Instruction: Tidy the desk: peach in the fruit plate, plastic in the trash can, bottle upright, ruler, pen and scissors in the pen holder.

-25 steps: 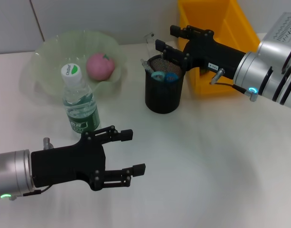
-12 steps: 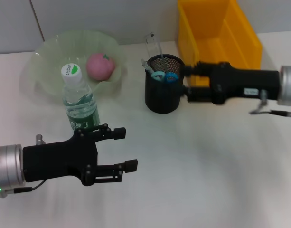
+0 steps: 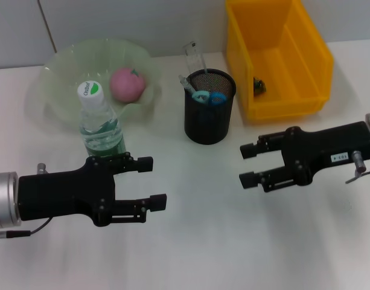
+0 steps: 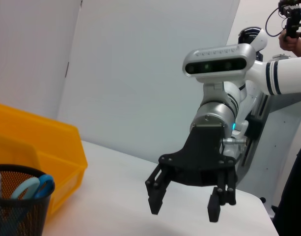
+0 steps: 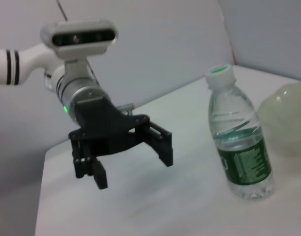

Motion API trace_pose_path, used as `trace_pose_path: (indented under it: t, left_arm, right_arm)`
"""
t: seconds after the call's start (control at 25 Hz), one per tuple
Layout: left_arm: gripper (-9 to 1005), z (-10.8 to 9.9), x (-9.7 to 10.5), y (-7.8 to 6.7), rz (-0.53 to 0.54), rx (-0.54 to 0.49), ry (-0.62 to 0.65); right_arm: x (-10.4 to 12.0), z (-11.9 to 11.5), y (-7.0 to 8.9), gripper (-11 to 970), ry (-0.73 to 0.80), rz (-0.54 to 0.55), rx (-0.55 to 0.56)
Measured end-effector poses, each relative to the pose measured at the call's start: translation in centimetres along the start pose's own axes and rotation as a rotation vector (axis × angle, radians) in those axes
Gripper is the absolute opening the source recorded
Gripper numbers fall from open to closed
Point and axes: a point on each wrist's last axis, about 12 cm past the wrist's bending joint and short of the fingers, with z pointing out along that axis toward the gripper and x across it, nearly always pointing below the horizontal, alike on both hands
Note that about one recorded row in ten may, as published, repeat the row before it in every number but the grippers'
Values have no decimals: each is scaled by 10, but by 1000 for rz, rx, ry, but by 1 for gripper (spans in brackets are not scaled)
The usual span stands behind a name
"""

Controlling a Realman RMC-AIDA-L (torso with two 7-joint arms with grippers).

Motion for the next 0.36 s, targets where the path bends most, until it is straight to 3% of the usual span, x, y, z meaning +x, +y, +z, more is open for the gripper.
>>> trace_pose_path:
  t: [0.36]
  left_arm:
    - [834,3,-3,3,-14,14,32]
  right_arm:
    - [4,3,2,745,-2,9,-7]
